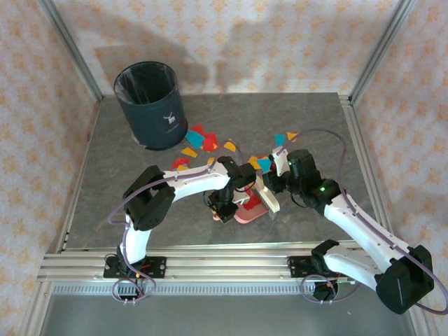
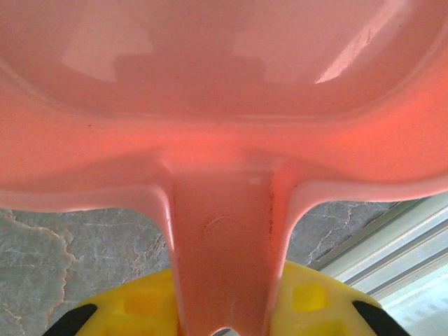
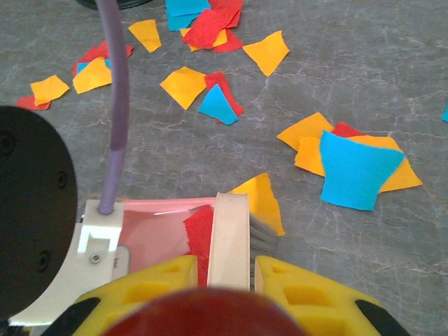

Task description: Sweep away the paper scraps from the table

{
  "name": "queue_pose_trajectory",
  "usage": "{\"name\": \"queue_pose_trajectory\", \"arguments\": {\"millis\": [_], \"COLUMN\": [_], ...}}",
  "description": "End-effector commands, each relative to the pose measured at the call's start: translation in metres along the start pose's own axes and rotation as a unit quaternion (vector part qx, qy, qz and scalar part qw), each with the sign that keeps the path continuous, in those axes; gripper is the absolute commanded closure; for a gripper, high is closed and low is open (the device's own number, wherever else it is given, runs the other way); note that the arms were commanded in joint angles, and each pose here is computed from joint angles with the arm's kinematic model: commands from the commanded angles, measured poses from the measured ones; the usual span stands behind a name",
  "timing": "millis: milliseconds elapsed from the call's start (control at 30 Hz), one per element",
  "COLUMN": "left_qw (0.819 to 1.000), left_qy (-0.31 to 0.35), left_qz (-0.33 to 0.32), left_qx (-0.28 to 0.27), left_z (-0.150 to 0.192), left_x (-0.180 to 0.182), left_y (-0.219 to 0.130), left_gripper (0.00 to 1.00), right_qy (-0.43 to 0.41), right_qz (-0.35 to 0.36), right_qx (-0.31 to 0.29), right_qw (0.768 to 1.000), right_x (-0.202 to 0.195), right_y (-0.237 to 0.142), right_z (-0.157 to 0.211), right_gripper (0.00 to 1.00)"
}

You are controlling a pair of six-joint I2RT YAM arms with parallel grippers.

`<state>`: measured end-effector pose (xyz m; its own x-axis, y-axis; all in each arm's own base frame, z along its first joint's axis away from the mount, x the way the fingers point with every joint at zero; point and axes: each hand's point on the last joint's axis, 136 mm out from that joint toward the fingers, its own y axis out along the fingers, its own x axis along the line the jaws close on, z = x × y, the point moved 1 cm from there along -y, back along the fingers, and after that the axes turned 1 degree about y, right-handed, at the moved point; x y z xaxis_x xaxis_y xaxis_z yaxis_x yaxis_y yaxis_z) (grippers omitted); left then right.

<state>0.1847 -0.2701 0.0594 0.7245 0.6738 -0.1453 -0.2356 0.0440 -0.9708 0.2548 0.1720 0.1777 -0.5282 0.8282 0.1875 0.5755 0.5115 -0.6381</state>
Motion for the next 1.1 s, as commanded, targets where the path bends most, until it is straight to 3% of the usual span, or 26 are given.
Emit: {"name": "queue_pose_trajectory", "arguments": {"millis": [0,533,867,1067], "left_qw": [1.000,0.999,0.999,0.999], "left_qy": [-0.008,-0.032,-0.039,-0.034], "left_qz": [-0.013,-0.014,-0.008,-0.003], "left_qx": [0.002,-0.002,0.000,0.006], "left_z": [0.002,0.015,0.010,0.003], "left_x": [0.010,0.032,0.041,0.042], "left_y": [-0.003,-0.005,-0.004,-0.003], "left_gripper": [1.00,1.00,1.00,1.00], "right_qy": [0.003,0.017,0.035,0.026], "right_qz": [-0.020,0.139,0.254,0.306], "right_qx": [0.007,-0.081,-0.148,-0.157], "right_qw": [1.000,0.987,0.955,0.939], "right_x": [0.010,-0.037,-0.074,-0.090], "right_y": [-0.010,-0.046,-0.054,-0.046], "right_z": [-0.002,-0.026,-0.049,-0.062], "right_gripper": [1.00,1.00,1.00,1.00]}}
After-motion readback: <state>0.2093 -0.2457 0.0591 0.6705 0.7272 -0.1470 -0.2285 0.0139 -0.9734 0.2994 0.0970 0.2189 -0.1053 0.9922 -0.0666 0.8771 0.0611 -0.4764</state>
